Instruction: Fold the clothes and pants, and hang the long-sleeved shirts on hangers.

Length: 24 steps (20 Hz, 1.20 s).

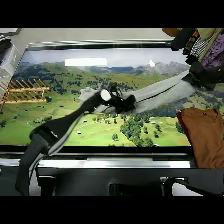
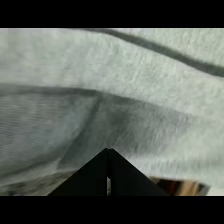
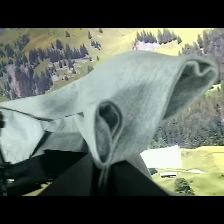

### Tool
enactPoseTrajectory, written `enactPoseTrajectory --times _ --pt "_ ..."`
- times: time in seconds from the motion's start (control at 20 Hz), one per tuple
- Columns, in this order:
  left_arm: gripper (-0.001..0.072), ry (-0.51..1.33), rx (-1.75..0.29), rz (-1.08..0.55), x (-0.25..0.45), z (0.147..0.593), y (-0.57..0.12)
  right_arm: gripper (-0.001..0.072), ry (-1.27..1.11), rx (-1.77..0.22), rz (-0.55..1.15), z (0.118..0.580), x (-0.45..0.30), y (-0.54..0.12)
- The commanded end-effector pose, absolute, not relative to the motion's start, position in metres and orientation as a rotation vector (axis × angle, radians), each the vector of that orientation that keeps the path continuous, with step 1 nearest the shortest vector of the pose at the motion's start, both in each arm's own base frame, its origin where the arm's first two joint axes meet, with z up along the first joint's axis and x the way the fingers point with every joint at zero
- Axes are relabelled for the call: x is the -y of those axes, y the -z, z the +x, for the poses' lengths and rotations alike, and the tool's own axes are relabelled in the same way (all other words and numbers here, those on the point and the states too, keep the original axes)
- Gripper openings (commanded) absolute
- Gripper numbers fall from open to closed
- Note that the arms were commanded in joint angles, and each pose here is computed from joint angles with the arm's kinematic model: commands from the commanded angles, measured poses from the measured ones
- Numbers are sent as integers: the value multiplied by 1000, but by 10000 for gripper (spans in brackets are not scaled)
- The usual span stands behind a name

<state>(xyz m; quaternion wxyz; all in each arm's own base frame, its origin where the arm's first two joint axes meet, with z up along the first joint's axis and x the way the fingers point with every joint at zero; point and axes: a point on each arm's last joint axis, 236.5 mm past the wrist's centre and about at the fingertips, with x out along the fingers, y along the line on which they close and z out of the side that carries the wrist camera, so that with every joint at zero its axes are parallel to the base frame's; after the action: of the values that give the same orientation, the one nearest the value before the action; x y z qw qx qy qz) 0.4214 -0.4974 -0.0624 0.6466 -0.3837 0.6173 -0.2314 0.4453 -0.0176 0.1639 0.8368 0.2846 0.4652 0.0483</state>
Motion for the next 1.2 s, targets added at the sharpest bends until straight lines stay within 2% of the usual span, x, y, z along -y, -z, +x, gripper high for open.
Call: enactPoseTrajectory --times 0.0,0.2,0.45,0.55,0.7,0.85,1.15 --pt "17 504 -1360 -1042 542 412 69 41 -106 -955 597 434 13 -184" --pt "17 531 -1386 -1077 565 397 71 41 -115 -938 591 436 12 -187" --pt "18 758 -1466 -834 525 384 28 41 -148 -911 593 450 10 -185" --pt "18 826 -1448 -755 483 397 -11 41 -212 -915 634 457 -9 -183" --pt "18 789 -1363 -642 396 426 -73 41 -299 -913 603 473 -64 -178" --pt "18 687 -1249 -542 298 440 -139 40 -400 -916 605 488 -150 -165" --pt "19 431 -1043 -452 146 422 -233 40 -554 -919 616 487 -311 -123"
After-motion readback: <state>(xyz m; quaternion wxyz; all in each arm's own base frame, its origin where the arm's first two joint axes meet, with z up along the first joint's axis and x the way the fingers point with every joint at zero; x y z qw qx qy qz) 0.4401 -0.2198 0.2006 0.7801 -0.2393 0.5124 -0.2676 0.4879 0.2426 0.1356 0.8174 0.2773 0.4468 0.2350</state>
